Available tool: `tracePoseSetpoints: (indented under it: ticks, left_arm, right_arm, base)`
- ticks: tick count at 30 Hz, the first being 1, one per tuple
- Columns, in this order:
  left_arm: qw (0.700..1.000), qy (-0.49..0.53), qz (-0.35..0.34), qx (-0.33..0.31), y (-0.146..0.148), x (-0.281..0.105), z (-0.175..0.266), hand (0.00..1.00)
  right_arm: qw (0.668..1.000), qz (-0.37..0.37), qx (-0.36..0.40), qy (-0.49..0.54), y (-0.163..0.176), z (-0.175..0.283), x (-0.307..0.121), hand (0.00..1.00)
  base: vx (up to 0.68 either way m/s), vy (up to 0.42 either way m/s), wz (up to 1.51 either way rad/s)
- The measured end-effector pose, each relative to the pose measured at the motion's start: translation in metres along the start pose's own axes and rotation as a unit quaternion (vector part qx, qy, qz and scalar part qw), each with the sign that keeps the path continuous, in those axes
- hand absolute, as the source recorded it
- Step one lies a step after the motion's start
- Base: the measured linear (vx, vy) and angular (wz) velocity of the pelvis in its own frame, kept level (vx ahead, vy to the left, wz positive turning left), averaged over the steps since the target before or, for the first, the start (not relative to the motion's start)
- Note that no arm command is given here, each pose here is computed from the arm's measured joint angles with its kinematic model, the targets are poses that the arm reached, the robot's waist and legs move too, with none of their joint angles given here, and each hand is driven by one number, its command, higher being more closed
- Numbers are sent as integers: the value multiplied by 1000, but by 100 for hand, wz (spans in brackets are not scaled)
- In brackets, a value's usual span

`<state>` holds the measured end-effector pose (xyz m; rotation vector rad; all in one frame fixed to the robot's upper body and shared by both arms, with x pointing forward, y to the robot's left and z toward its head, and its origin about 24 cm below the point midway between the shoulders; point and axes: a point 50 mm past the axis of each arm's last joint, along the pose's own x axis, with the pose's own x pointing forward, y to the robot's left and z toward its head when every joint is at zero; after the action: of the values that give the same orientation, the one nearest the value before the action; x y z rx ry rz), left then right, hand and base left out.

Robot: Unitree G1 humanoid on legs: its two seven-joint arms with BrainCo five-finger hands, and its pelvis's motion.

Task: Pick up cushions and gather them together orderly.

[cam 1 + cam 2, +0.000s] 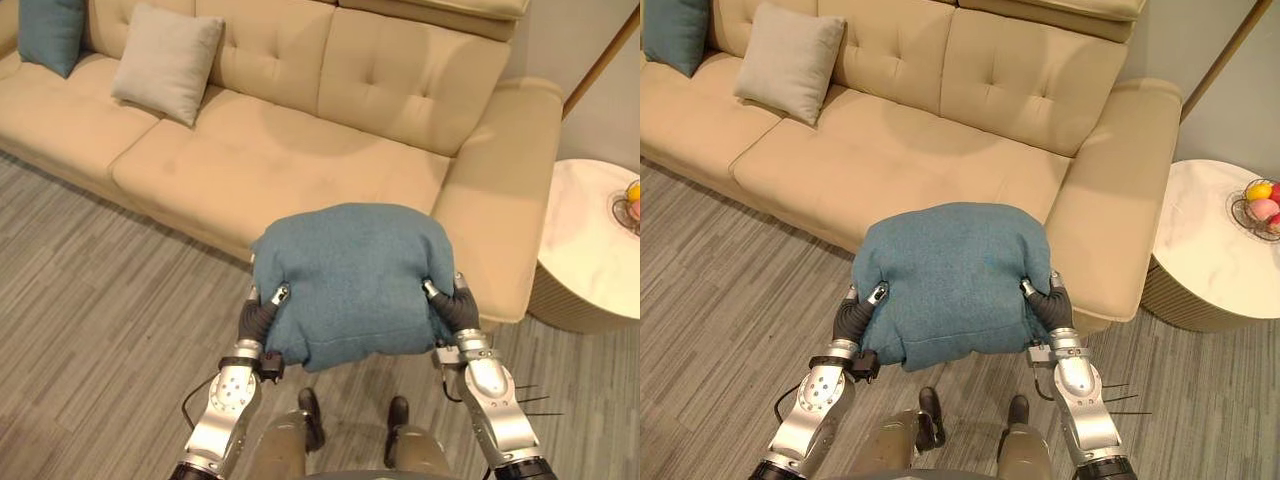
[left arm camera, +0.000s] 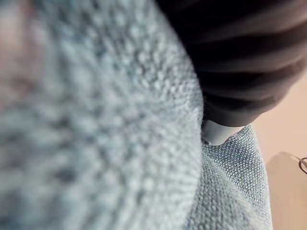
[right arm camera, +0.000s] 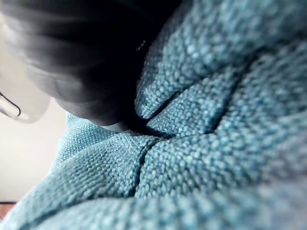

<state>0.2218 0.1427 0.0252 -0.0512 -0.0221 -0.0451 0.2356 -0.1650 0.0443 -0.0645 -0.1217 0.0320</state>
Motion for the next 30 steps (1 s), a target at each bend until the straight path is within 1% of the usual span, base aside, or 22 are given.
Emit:
tracePoseSetpoints:
  ticks: [3, 8, 13, 15, 17, 21, 23, 25, 28, 30]
  left_arm:
    - [1000, 4, 4, -1, 2, -4, -1, 100]
    - [1000, 11, -2, 1, 2, -7, -4, 100]
    - [1000, 10, -3, 3, 3, -7, -3, 100]
    - [1000, 16, -7, 4, 1, -7, -6, 100]
    - [999, 28, -18, -2, -8, -8, -13, 100]
    - [999, 26, -14, -14, -11, -7, -13, 100]
    - [1000, 16, -15, -18, -12, -7, -8, 100]
    - [1000, -4, -13, -24, -12, -5, 0, 100]
    - [999, -19, -8, -35, -14, -6, 5, 100]
    - [999, -11, -3, -39, -14, -9, 1, 100]
  right_arm:
    - [1000, 5, 0, 6, 1, -3, 0, 100]
    - [998, 13, 0, 69, 2, -31, -9, 100]
    - [997, 21, 15, 78, 2, -34, -11, 100]
    - [996, 16, 21, 88, 0, -38, -16, 100]
    - [994, -7, 26, 110, -10, -46, -29, 100]
    - [996, -13, 28, 82, -12, -27, -36, 100]
    - [999, -22, 33, 29, -14, -3, -37, 100]
    - [999, -19, 36, -6, -12, 11, -33, 100]
    - [999, -20, 35, -17, -12, 14, -30, 100]
    - [999, -20, 33, -10, -13, 9, -28, 100]
  base:
    - [99, 143, 1]
    - [202, 79, 38]
    - [348, -17, 13]
    - [561, -79, 45]
    - [574, -134, 66]
    - [528, -80, -39]
    - [338, 8, -44]
    - [213, 65, -71]
    - [190, 240, -103]
    - [120, 277, -105]
